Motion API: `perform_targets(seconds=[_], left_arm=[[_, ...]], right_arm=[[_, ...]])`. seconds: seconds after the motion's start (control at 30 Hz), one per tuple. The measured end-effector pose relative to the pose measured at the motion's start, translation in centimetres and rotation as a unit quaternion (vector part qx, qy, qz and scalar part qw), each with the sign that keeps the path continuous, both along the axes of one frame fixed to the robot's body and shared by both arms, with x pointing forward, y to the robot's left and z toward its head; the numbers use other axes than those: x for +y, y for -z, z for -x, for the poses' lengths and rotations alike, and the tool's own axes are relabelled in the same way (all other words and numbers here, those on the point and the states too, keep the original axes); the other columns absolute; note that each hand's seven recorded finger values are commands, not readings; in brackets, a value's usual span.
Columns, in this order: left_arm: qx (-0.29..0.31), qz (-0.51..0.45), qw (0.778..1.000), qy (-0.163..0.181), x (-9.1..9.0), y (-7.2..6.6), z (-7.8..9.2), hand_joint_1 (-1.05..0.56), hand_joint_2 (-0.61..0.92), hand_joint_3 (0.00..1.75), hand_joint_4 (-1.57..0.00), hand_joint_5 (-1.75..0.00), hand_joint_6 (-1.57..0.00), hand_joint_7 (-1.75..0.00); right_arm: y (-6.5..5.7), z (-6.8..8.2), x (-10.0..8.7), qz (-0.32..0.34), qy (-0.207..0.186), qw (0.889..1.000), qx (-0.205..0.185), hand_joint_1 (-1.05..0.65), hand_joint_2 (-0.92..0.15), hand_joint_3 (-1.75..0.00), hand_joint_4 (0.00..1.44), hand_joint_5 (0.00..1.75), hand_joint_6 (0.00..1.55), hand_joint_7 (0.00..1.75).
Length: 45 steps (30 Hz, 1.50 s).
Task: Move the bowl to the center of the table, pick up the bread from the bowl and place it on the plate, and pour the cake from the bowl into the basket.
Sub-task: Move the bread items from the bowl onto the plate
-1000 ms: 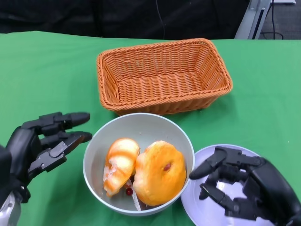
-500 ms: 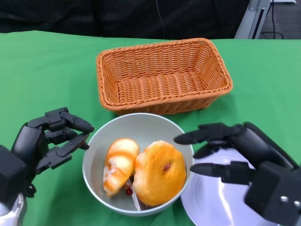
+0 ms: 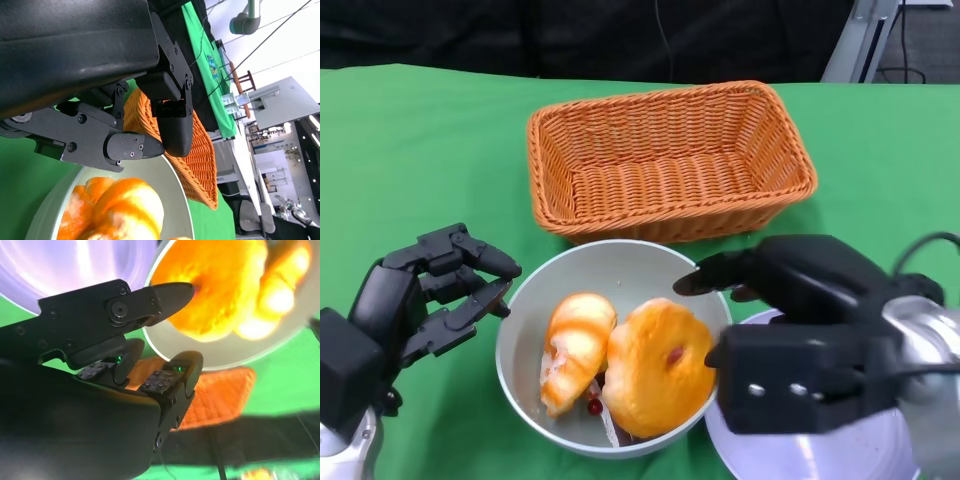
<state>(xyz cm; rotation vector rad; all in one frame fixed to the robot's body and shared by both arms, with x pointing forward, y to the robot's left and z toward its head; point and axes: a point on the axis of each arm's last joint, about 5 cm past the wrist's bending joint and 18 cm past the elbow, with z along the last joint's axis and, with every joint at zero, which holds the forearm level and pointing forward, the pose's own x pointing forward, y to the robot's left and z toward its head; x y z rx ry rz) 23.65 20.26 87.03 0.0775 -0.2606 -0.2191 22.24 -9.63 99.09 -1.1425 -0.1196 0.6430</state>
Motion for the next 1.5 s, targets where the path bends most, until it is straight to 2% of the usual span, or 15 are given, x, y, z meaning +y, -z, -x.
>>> perform_targets(seconds=[0.2, 0.4, 0.6, 0.87, 1.23, 1.27, 1.3, 1.37, 1.5], left_arm=[[-0.003, -0.002, 1.000, 0.005, -0.2, -0.1, 0.0, -0.21, 0.92, 0.31, -0.74, -1.46, -0.75, -1.15], [-0.002, -0.002, 1.000, 0.008, -0.3, -0.1, 0.0, -0.19, 0.92, 0.33, -0.74, -1.46, -0.76, -1.16], [-0.003, -0.003, 1.000, 0.010, -0.4, -0.1, 0.0, -0.17, 0.92, 0.35, -0.76, -1.45, -0.76, -1.18], [-0.003, -0.003, 1.000, 0.020, -0.9, 0.1, 0.0, -0.18, 0.90, 0.38, -0.79, -1.41, -0.74, -1.21], [-0.003, -0.006, 1.000, 0.024, -1.1, 0.1, 0.0, -0.18, 0.89, 0.41, -0.79, -1.38, -0.73, -1.23], [-0.006, -0.006, 1.000, 0.019, -1.1, 0.1, 0.0, -0.21, 0.88, 0.41, -0.77, -1.43, -0.74, -1.23], [-0.010, -0.003, 1.000, 0.009, -1.2, 0.1, 0.1, -0.22, 0.88, 0.42, -0.77, -1.45, -0.74, -1.23], [-0.022, 0.003, 1.000, -0.005, -1.7, 0.2, 0.2, -0.24, 0.88, 0.43, -0.77, -1.49, -0.74, -1.23], [-0.026, 0.006, 1.000, -0.013, -1.9, 0.5, 0.3, -0.26, 0.88, 0.44, -0.77, -1.51, -0.74, -1.22]], right_arm=[[0.2, -0.5, 1.5, 0.034, 0.001, 0.999, -0.001, -0.87, -0.92, -0.16, 0.50, 0.03, 0.43, 0.00], [0.3, -1.0, 2.4, 0.040, -0.010, 0.999, 0.002, -0.88, -0.92, -0.19, 0.52, 0.03, 0.36, 0.00], [1.1, -1.4, 3.2, 0.051, -0.016, 0.999, -0.005, -0.89, -0.92, -0.21, 0.49, 0.01, 0.33, 0.00], [1.8, -2.2, 4.3, 0.066, -0.036, 0.997, 0.005, -0.91, -0.92, -0.23, 0.56, 0.04, 0.32, 0.00], [1.3, -3.1, 5.0, 0.089, -0.055, 0.994, 0.029, -0.92, -0.92, -0.26, 0.50, 0.01, 0.30, 0.01], [1.4, -3.3, 5.0, 0.085, -0.057, 0.994, 0.036, -0.86, -0.92, -0.19, 0.70, 0.11, 0.42, 0.05], [1.4, -3.6, 5.1, 0.078, -0.057, 0.994, 0.045, -0.84, -0.92, -0.17, 0.77, 0.14, 0.46, 0.06], [1.4, -4.3, 5.1, 0.063, -0.055, 0.995, 0.063, -0.77, -0.92, -0.10, 1.04, 0.27, 0.56, 0.07], [1.5, -4.9, 5.3, 0.056, -0.056, 0.995, 0.065, -0.74, -0.92, -0.08, 1.12, 0.31, 0.63, 0.08]])
